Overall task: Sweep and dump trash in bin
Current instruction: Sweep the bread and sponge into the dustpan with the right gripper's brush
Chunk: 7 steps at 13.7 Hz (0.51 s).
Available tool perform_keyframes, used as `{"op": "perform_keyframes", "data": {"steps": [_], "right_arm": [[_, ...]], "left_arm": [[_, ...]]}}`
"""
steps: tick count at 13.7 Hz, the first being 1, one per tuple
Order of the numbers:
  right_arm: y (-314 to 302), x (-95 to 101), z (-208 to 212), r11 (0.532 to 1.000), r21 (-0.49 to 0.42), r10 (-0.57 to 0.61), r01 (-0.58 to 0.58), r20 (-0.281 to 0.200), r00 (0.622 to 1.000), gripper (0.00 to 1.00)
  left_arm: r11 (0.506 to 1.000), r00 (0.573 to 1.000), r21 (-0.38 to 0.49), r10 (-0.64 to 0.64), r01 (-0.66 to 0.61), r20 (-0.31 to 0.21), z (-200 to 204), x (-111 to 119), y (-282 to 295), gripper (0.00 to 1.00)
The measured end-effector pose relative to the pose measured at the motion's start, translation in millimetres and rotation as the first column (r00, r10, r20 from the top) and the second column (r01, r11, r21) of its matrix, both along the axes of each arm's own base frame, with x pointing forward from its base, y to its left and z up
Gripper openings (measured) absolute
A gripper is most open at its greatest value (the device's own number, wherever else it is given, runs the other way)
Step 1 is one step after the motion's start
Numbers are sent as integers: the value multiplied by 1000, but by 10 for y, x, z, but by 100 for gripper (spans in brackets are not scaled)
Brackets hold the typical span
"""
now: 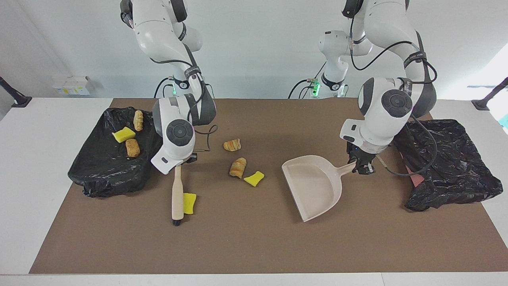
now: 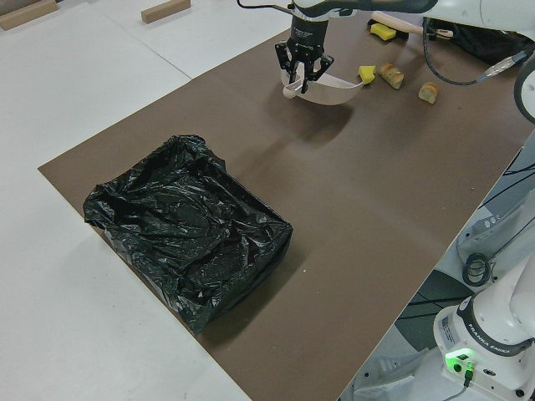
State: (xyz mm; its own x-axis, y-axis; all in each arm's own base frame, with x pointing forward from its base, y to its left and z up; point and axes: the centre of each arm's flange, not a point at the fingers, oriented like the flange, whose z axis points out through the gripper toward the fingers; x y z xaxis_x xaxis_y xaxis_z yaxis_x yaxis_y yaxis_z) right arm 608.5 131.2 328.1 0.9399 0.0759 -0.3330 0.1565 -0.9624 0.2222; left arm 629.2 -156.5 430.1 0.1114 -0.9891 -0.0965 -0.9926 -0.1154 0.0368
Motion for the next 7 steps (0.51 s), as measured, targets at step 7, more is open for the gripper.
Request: {"op": "perform_keyframes", "data": {"steps": [7], "right_arm": [[978, -428, 84, 979, 203, 36, -19, -80, 996, 26]], "left_arm": [[990, 990, 18, -139, 139, 25, -382, -672, -534, 31]]}}
